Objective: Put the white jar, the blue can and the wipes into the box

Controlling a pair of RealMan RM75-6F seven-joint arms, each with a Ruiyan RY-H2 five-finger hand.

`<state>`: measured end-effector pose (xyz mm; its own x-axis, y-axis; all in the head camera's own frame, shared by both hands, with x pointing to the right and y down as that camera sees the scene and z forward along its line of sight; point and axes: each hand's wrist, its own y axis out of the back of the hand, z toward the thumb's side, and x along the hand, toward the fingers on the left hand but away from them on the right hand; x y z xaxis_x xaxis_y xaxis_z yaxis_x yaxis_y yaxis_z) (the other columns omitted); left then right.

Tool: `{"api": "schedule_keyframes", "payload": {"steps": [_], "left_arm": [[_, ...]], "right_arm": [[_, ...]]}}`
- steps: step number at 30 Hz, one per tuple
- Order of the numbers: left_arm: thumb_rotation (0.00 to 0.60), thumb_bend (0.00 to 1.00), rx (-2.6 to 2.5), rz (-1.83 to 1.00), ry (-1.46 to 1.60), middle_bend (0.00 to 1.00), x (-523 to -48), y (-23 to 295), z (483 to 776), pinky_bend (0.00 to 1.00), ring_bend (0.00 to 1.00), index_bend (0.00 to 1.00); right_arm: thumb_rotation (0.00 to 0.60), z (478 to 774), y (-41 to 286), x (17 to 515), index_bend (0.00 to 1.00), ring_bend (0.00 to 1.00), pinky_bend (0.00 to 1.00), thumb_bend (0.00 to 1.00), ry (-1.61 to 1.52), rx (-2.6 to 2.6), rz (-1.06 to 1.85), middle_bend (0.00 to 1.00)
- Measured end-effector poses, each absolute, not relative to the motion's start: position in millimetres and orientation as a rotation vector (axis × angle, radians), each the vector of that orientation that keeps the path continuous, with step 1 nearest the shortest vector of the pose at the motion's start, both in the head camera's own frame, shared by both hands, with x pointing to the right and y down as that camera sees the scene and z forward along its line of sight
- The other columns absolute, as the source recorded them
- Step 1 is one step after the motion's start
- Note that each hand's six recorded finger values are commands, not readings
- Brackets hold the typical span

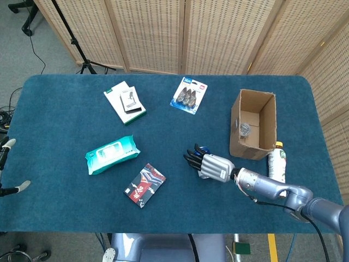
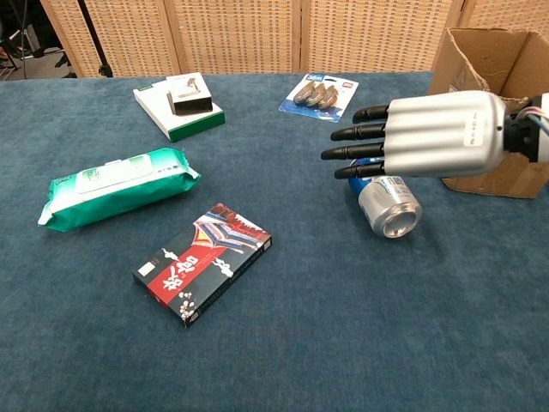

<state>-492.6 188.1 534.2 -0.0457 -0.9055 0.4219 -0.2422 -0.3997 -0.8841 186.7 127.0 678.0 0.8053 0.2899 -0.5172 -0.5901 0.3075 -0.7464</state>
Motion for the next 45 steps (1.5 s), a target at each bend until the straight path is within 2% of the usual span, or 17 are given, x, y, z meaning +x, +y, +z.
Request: {"api": "schedule_keyframes", "payload": {"steps": [12, 14, 16, 18, 22, 25, 27, 30, 34, 36, 40, 45], "left_arm": [[0.6, 0.0, -1.662, -1.489, 1.228, 0.0, -494.6, 186.9, 535.2, 0.0, 0.0, 0.0], [0.6, 0.0, -1.661, -1.489, 1.229, 0.0, -494.8, 186.7, 535.1, 0.0, 0.0, 0.0], [0.6, 0.0, -1.662, -1.49, 1.228, 0.0, -494.5, 186.8, 535.4, 0.0, 0.0, 0.0], [0.6, 0.0, -1.665, -1.491, 1.226, 0.0, -494.1, 186.7, 535.7, 0.0, 0.0, 0.0], [0.6, 0.0, -1.666, -1.491, 1.228, 0.0, -494.1, 186.8, 535.7, 0.0, 0.0, 0.0], [0.6, 0.0, -1.667, -1.492, 1.226, 0.0, -493.9, 187.1, 536.1, 0.0, 0.0, 0.0], [0.6, 0.0, -1.667, -1.493, 1.226, 0.0, -493.8, 187.1, 536.1, 0.0, 0.0, 0.0], [0.6, 0.0, -1.667, -1.492, 1.225, 0.0, -493.2, 187.1, 536.2, 0.0, 0.0, 0.0], [0.6, 0.0, -1.668, -1.493, 1.22, 0.0, -492.1, 187.7, 536.6, 0.0, 0.0, 0.0], [0.6, 0.0, -1.67, -1.491, 1.218, 0.0, -491.6, 188.0, 536.5, 0.0, 0.0, 0.0], [0.6, 0.0, -1.67, -1.487, 1.22, 0.0, -491.5, 188.4, 535.6, 0.0, 0.0, 0.0], [0.6, 0.0, -1.669, -1.482, 1.223, 0.0, -491.8, 188.8, 534.4, 0.0, 0.0, 0.0]], "right_arm": [[0.6, 706.4, 134.5, 180.4, 0.09, 0.0, 0.15, 0.0, 0.385, -1.087, 0.611, 0.02], [0.6, 710.3, 134.9, 182.0, 0.12, 0.0, 0.15, 0.0, 0.395, -1.087, 0.617, 0.05], [0.6, 712.8, 134.6, 183.2, 0.21, 0.03, 0.16, 0.01, 0.399, -1.09, 0.619, 0.12], [0.6, 714.9, 134.5, 183.7, 0.31, 0.12, 0.21, 0.09, 0.399, -1.102, 0.621, 0.22], [0.6, 719.1, 133.0, 186.9, 0.52, 0.32, 0.39, 0.36, 0.396, -1.137, 0.624, 0.43], [0.6, 720.6, 131.7, 190.1, 0.57, 0.38, 0.44, 0.52, 0.387, -1.161, 0.616, 0.49], [0.6, 718.6, 132.6, 189.3, 0.58, 0.39, 0.45, 0.59, 0.369, -1.182, 0.599, 0.51], [0.6, 713.7, 131.9, 188.5, 0.59, 0.41, 0.46, 0.62, 0.341, -1.193, 0.57, 0.52], [0.6, 700.2, 131.3, 181.9, 0.59, 0.41, 0.47, 0.64, 0.28, -1.213, 0.519, 0.53], [0.6, 684.4, 128.0, 175.1, 0.59, 0.41, 0.47, 0.65, 0.214, -1.231, 0.48, 0.53], [0.6, 641.0, 115.3, 161.9, 0.59, 0.41, 0.47, 0.65, 0.053, -1.262, 0.405, 0.53], [0.6, 580.4, 77.3, 161.2, 0.59, 0.41, 0.47, 0.65, -0.144, -1.239, 0.386, 0.53]]}}
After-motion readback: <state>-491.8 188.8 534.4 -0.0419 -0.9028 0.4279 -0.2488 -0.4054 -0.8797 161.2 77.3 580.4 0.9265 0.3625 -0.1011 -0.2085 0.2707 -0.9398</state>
